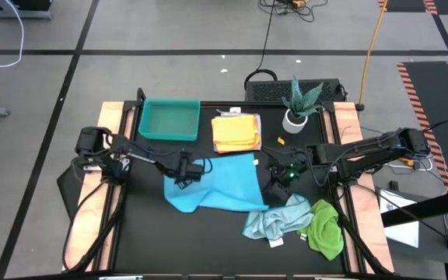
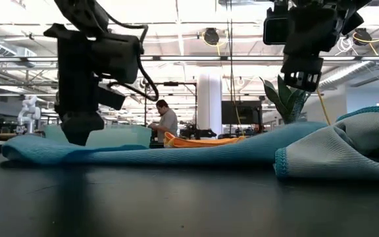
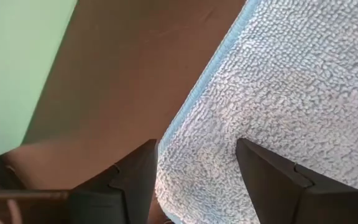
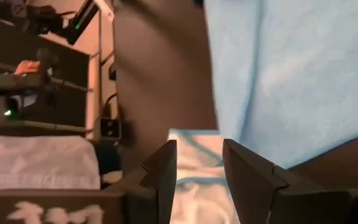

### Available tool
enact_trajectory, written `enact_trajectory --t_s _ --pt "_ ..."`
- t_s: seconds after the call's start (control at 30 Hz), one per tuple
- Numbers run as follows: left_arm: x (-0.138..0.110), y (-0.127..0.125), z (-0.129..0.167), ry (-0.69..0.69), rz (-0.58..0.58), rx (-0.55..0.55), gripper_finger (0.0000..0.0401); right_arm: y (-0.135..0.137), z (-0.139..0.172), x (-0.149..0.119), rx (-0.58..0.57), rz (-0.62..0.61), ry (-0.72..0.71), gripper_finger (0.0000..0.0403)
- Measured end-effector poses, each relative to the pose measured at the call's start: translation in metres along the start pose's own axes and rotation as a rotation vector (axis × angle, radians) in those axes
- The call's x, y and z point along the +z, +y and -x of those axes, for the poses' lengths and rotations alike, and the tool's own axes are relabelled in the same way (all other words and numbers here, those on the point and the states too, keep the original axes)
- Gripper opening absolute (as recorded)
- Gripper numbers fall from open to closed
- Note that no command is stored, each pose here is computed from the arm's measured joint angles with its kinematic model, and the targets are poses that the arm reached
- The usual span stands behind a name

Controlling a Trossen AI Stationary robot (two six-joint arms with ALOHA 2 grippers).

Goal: Fold microfiber towels
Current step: Fold the blue microfiber towel

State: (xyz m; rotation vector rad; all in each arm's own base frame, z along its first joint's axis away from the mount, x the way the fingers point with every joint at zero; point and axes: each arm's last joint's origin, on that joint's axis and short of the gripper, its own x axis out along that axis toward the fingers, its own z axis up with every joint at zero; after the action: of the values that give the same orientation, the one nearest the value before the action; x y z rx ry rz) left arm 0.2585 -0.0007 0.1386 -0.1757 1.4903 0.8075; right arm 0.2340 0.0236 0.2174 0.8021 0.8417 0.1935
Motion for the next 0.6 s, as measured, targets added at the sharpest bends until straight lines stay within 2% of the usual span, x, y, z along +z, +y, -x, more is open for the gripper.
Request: enact_trajectory --t_s 0.13,0.33,0.5,0.6 --pt "0.005 0.006 0.013 -0.043 -0.005 -0.048 0.0225 0.007 -0.005 -0.011 0.014 -0.022 0.074 0.011" --pt "0.009 0.024 0.052 -0.201 0.047 -0.122 0.0225 0.025 -0.022 -0.037 0.024 -0.039 0.203 0.0065" --pt "0.007 0.035 0.068 -0.277 0.088 -0.152 0.0225 0.03 -0.046 -0.057 -0.031 -0.044 0.278 0.001" --pt "0.006 0.038 0.072 -0.295 0.1 -0.16 0.0225 0.027 -0.064 -0.065 -0.076 -0.068 0.284 0.0006"
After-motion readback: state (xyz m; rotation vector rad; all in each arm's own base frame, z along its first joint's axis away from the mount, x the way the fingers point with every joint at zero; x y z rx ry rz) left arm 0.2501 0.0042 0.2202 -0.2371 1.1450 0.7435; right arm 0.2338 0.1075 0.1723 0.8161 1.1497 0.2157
